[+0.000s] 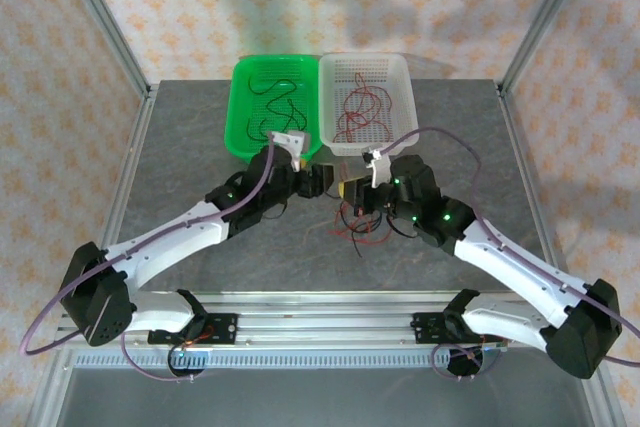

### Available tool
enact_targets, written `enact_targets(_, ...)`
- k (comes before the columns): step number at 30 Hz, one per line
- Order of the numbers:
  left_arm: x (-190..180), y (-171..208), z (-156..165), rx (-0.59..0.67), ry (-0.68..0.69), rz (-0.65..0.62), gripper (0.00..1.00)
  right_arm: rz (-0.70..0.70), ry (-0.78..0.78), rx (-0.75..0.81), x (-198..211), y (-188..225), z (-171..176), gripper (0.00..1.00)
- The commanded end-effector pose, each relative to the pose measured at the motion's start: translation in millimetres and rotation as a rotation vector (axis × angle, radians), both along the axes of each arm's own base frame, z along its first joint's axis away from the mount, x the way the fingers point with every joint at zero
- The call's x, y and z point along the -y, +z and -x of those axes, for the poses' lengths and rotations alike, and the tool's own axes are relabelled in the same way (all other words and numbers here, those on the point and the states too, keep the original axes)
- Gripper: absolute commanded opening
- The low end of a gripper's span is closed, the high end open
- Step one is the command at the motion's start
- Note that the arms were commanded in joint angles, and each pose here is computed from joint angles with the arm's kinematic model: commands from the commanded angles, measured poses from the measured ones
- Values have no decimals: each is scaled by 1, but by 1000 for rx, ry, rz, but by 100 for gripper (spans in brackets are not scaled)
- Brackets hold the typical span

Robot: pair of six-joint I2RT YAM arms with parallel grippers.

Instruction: Untangle the cables

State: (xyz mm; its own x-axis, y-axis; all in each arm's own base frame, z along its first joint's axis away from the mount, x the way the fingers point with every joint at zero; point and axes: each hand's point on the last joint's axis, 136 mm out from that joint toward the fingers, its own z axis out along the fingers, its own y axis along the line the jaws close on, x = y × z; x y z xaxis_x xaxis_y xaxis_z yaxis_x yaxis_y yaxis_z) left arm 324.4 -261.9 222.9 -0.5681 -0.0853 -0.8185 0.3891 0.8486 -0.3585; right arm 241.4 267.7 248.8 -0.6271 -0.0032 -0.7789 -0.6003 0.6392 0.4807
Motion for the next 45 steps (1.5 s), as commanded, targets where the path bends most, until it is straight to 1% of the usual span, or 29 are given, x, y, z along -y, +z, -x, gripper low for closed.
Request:
enact_targets(1, 13, -4, 12, 46, -80, 0, 75, -25, 153, 103, -9, 17, 17, 0)
enact_targets(8, 25, -45, 26, 11, -131, 26, 73, -56, 264, 164, -10, 27, 27, 0)
enact_targets(14, 35, -58, 32, 26, -179, 73, 73, -104, 323, 188, -4, 33, 33, 0)
enact_targets(17, 46, -62, 35, 18, -224, 90, 73, -113, 339, 195, -4, 37, 35, 0)
enact_targets(20, 62, -62, 42, 20, -293, 133, 76, -125, 375, 203, -7, 42, 40, 0)
enact_targets(23, 76, -72, 45, 1, -345, 146, 83, -141, 394, 219, -9, 51, 42, 0)
enact_targets(29, 90, -108, 36, -61, -340, 90, 85, -162, 392, 233, -9, 62, 42, 0)
enact_targets(32, 90, -123, 30, -82, -311, 45, 83, -173, 365, 241, -7, 67, 40, 0)
enact_targets(37, 72, -154, 19, -118, -211, -75, 78, -213, 276, 275, 0, 89, 32, 0)
enact_targets(45, 39, -198, 20, -180, -95, -210, 75, -275, 123, 334, 20, 132, 24, 0)
